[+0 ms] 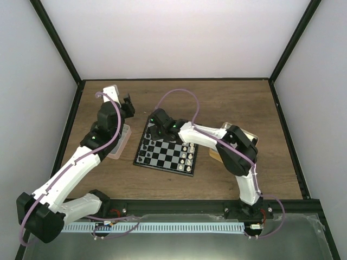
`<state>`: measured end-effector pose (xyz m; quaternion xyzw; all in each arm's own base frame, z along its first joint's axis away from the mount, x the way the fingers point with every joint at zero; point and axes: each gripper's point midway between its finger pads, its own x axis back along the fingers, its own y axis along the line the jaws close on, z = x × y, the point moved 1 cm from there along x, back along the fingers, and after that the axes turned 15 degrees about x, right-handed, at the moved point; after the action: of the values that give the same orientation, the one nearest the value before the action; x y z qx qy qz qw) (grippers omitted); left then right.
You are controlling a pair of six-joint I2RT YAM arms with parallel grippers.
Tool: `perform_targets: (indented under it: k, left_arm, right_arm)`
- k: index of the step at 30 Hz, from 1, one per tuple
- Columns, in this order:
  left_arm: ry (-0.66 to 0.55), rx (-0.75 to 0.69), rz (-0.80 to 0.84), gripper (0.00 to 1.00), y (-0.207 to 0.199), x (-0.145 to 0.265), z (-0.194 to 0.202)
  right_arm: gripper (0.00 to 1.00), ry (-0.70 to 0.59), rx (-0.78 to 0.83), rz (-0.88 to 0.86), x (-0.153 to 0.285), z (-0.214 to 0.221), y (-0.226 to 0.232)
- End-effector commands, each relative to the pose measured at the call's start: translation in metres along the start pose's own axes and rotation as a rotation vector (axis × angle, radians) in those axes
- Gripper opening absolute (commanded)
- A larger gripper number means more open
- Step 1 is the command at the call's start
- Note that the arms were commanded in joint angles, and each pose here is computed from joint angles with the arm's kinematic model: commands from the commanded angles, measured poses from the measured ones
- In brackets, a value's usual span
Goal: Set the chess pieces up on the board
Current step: Place the chess piece on the chessboard.
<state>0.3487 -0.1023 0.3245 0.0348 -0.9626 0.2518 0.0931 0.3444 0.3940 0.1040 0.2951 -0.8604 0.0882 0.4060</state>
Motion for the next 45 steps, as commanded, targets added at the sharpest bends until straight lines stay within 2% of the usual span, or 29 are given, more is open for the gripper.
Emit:
perform_targets:
  k: [1,19,25,32,36,40,45]
  left_arm:
    - [-0.054,0.001,-0.019,0.61,0.005,0.003,-0.011]
    - [-0.034,-0.011,-0.019,0.62,0.007,0.000,-0.006]
    - [-0.030,-0.013,-0.019,0.62,0.008,-0.001,-0.005]
    - [-0.022,-0.015,-0.016,0.62,0.007,-0.002,-0.005]
    - [-0.023,-0.019,-0.020,0.61,0.008,-0.002,-0.005]
    - [-0.024,-0.016,-0.018,0.61,0.007,-0.002,-0.006]
    - [-0.033,0.002,-0.011,0.62,0.007,0.002,-0.010]
  right_arm:
    - [0.01,-0.009,0.034,0.031,-0.011,-0.007,-0.004]
    - [0.01,0.041,0.047,0.108,-0.046,0.006,-0.013]
    - [0.09,0.048,0.057,0.100,-0.050,0.008,-0.012]
    - [0.12,0.029,0.064,0.081,-0.048,0.002,-0.008]
    - [0.21,0.008,0.058,0.068,-0.036,-0.007,-0.006]
    - [0.38,-0.022,0.032,0.029,-0.013,-0.027,-0.001]
    - [0.42,-0.079,-0.028,-0.020,0.034,-0.054,-0.008]
